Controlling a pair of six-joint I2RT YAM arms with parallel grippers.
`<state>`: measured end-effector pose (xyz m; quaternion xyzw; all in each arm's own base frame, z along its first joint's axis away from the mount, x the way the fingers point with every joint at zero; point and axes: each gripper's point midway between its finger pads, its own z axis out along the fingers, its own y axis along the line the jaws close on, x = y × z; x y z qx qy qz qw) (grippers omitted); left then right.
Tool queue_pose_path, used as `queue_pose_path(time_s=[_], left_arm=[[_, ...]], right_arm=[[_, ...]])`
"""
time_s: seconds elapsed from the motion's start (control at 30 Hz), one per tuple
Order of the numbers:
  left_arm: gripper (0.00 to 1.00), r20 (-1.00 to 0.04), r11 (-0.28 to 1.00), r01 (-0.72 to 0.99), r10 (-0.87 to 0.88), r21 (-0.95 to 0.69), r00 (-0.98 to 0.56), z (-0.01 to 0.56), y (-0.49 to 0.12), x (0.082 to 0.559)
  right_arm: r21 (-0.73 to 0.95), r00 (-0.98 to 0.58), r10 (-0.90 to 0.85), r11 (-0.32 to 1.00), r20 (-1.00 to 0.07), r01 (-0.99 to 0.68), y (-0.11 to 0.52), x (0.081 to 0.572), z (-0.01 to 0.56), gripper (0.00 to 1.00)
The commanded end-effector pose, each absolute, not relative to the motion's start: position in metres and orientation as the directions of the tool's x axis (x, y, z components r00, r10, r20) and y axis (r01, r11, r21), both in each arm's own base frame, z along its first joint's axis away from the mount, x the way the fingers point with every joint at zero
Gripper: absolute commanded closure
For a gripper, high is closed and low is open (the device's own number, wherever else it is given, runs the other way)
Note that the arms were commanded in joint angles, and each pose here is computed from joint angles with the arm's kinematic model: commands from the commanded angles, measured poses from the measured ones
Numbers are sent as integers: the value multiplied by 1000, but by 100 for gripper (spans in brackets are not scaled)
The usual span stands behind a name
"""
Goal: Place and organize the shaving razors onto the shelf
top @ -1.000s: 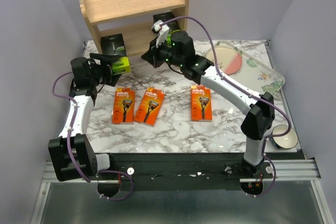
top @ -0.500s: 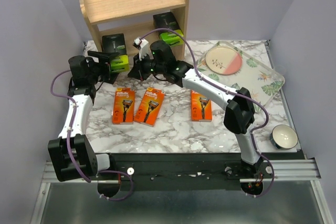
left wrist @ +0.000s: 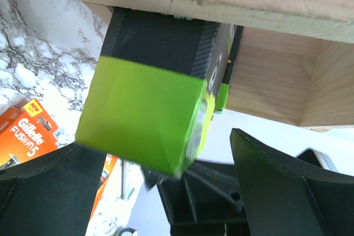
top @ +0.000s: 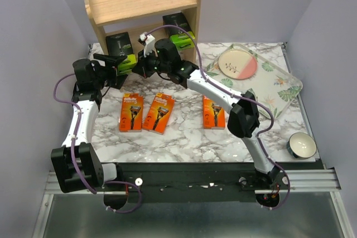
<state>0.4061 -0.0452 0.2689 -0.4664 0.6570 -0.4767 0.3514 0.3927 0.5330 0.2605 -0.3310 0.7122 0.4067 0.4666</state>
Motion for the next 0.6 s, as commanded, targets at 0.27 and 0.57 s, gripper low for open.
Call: queue_pose_path(time_s=[0.27, 0.57], left_arm=[[2, -150, 214, -171, -934, -962, -324, 309, -38, 395], [2, -366, 494, -257, -832, -831, -416, 292, -20, 338]], right_arm=[[174, -220, -21, 543, -975, -822, 539, 448, 269, 99], [155, -152, 51, 544, -987, -825, 549, 463, 285, 99]])
